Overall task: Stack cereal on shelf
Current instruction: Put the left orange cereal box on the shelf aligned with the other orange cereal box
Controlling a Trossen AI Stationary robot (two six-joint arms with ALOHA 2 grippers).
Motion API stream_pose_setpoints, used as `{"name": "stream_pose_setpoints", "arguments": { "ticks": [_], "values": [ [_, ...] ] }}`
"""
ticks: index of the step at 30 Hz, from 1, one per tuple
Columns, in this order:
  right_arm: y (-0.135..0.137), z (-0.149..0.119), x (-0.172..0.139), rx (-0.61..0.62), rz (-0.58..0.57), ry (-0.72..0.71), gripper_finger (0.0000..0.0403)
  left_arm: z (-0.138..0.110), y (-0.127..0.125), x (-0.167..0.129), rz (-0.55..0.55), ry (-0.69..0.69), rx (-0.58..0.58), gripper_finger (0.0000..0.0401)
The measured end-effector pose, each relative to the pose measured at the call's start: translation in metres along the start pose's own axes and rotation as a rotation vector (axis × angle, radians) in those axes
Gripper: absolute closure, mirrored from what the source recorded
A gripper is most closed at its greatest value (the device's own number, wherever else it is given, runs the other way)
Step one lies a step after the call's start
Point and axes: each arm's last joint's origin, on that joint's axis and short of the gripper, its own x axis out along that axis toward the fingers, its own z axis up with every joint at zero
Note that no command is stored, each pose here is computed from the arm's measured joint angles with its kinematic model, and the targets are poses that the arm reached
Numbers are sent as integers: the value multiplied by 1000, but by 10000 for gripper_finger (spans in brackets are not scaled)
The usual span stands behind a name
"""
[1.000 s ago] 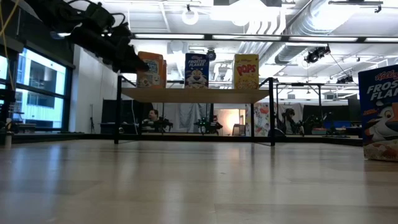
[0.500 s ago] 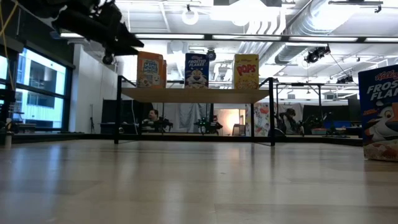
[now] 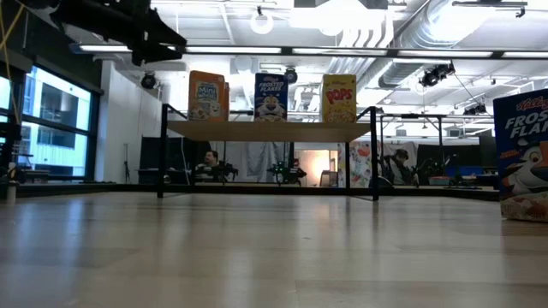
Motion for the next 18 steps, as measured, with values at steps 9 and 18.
{"name": "stream_pose_setpoints", "arguments": {
  "ticks": [9,18],
  "values": [
    [1,-2,0,13,31,16,96,-21,-4,2,-99,190,0,130],
    [1,-2,0,13,33,16,96,-29,-2,17,-26,258,2,130]
  ]
}}
